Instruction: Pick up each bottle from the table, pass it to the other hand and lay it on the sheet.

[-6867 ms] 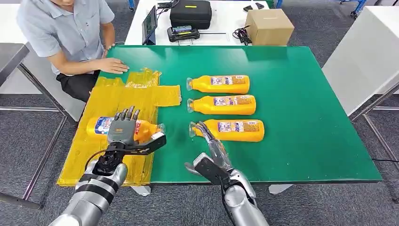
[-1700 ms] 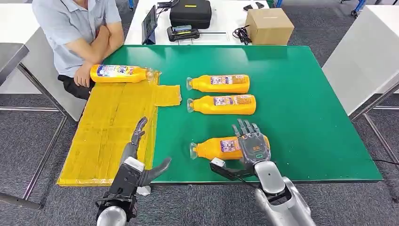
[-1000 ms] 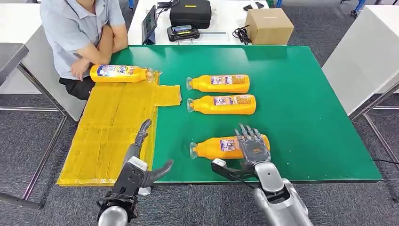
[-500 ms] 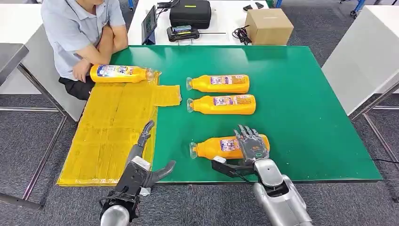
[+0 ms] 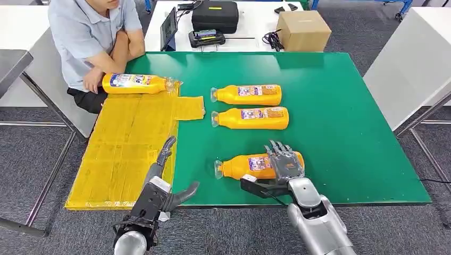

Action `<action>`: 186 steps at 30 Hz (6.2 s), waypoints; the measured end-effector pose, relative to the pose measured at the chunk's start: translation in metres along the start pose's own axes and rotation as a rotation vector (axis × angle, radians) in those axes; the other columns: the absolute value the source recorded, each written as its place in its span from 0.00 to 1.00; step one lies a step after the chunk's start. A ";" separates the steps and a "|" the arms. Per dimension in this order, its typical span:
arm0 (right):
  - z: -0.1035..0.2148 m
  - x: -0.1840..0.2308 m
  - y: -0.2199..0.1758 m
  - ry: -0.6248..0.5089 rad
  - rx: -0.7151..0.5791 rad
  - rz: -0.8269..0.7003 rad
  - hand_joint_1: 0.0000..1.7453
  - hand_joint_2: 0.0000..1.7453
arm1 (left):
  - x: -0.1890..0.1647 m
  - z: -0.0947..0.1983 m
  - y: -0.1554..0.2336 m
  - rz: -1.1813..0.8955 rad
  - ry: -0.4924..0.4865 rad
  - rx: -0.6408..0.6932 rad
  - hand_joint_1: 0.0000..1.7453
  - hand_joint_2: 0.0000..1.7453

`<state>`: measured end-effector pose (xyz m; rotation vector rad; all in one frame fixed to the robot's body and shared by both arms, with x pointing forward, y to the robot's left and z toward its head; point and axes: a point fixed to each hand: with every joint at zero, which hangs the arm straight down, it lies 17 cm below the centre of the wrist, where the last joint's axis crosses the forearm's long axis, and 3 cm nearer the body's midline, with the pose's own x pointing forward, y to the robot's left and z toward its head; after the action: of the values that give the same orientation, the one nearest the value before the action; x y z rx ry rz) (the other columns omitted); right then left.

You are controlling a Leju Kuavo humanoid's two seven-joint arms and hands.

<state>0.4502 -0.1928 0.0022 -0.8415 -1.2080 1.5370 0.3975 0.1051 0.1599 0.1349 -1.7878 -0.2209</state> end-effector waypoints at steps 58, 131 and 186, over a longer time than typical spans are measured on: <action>0.017 0.115 -0.099 -0.435 -0.224 -0.768 1.00 1.00 | -0.067 0.011 -0.045 0.735 0.262 -0.053 0.00 1.00; 0.016 0.262 -0.095 -0.619 -0.087 -0.979 0.00 1.00 | -0.039 -0.031 -0.040 0.531 0.089 -0.042 1.00 1.00; 0.040 0.224 -0.148 -0.472 -0.438 -0.666 0.00 1.00 | -0.038 -0.064 0.078 -0.642 0.050 0.129 1.00 1.00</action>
<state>0.3888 0.0149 0.1656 -0.2687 -1.9744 0.9457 0.4706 0.1839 0.1546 0.8028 -1.6617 -0.5521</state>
